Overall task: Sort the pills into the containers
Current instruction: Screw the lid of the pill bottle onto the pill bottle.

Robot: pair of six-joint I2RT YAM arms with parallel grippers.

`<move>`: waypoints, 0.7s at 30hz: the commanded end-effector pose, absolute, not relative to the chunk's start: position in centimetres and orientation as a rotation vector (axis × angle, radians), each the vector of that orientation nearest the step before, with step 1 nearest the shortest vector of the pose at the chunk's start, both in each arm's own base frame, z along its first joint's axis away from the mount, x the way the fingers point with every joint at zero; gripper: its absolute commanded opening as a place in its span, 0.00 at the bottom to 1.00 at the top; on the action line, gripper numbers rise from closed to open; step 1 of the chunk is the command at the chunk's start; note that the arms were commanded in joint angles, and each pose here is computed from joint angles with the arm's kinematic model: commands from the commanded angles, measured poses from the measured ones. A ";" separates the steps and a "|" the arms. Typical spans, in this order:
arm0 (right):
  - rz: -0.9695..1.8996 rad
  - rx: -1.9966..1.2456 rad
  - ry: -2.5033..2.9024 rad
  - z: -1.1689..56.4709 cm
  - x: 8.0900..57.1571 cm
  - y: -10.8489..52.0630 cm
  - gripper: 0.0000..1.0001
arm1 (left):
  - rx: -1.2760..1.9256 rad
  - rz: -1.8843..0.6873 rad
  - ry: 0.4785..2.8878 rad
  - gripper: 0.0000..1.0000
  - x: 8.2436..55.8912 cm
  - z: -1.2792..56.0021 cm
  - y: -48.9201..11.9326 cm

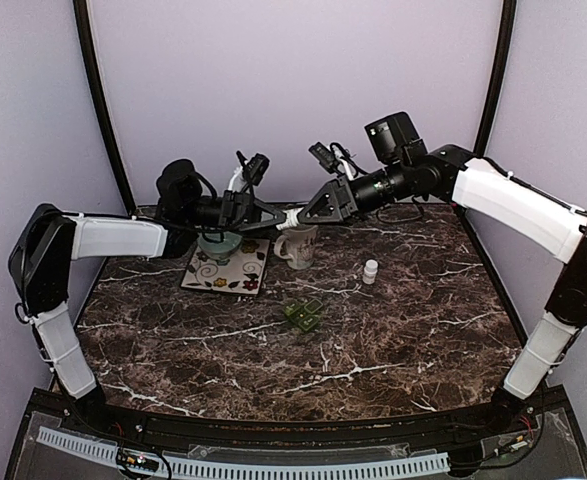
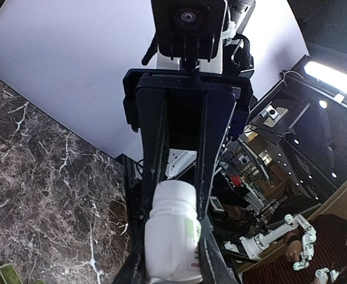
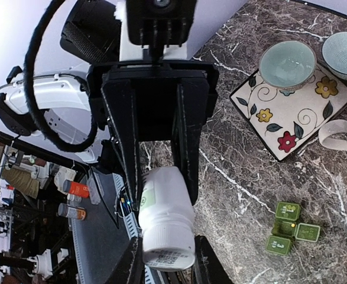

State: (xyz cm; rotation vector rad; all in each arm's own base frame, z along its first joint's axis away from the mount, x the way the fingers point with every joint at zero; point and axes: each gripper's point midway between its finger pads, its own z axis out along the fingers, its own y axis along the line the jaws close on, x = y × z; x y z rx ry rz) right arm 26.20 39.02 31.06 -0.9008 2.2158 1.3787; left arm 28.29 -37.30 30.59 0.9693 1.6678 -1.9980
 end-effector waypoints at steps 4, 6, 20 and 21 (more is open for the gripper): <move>1.530 -0.835 2.312 28.9 25.3 42.4 0.00 | 1.053 -1.742 1.365 0.00 24.5 37.7 -39.9; 1.558 -0.818 2.316 29.1 25.4 42.5 0.00 | 1.057 -1.723 1.357 0.00 24.4 37.7 -40.0; 1.689 -0.715 2.331 30.2 25.6 43.3 0.00 | 1.030 -1.537 1.275 0.00 23.9 39.3 -40.5; 1.697 -0.713 2.328 30.4 25.6 43.3 0.00 | 1.028 -1.510 1.275 0.00 23.9 39.3 -40.5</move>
